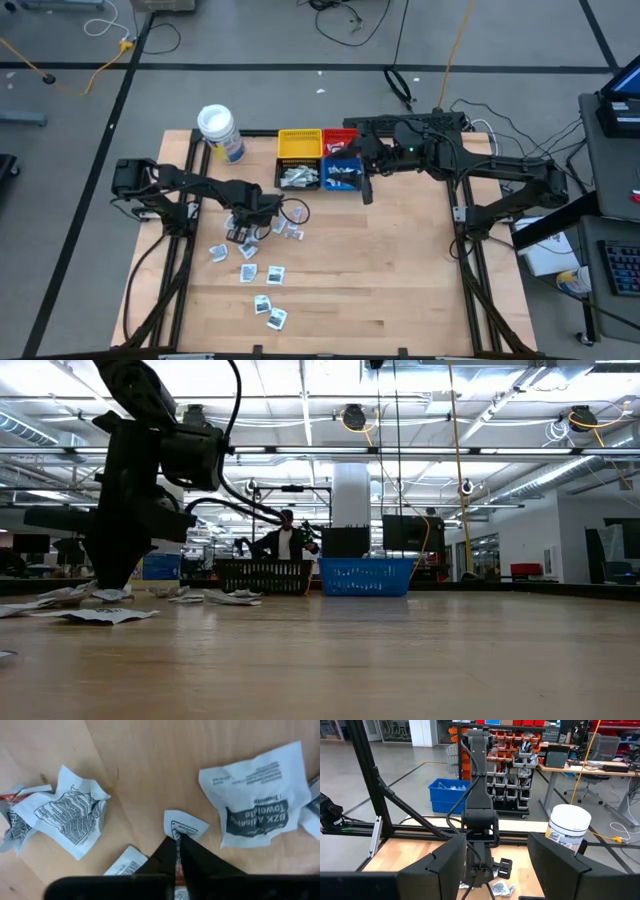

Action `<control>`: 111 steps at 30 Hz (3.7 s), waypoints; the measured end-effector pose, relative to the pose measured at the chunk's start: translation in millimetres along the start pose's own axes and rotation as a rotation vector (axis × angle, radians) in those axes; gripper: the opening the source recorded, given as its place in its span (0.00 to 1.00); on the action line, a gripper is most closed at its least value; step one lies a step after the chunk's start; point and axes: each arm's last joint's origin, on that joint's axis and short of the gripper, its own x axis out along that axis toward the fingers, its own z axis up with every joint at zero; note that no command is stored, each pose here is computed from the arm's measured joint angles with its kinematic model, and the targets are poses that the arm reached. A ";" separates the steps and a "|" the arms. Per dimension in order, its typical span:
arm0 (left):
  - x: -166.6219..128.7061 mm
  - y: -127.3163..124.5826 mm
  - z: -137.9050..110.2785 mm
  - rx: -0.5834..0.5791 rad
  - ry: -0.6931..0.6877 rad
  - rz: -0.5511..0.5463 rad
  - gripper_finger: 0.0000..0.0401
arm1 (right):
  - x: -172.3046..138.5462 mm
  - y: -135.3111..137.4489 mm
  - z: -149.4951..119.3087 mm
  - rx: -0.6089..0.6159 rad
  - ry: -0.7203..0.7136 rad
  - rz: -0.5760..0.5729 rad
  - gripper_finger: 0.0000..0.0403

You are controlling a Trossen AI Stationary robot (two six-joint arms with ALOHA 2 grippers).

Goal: Pick & Place First Aid Supplies
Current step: Put the orange ointment pack into the red basket

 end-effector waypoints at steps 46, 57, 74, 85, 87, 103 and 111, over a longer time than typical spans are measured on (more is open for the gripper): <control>-274.8 11.8 -6.7 -0.631 -1.816 0.209 0.00 | -24.6 -0.6 24.7 0.189 -0.095 -0.058 0.52; -307.7 30.1 43.5 -0.501 -1.710 0.267 0.00 | -17.0 1.7 21.8 0.230 -0.088 -0.038 0.52; -308.7 38.4 68.2 -0.482 -1.667 0.250 0.00 | -17.0 2.4 20.9 0.256 -0.079 -0.013 0.27; -308.6 33.9 69.7 -0.483 -1.665 0.223 0.01 | -16.8 3.0 20.5 0.207 -0.073 0.008 0.01; -308.6 34.0 69.7 -0.503 -1.669 0.202 0.04 | -16.8 3.0 20.5 0.207 -0.073 0.008 0.01; -326.6 16.0 1.8 -0.691 -1.587 0.100 0.46 | -20.1 -2.6 6.1 0.256 0.315 -0.040 0.00; -329.5 11.1 -6.0 -0.682 -1.590 0.087 0.50 | -2.0 -23.9 -8.0 0.201 0.704 -0.069 0.00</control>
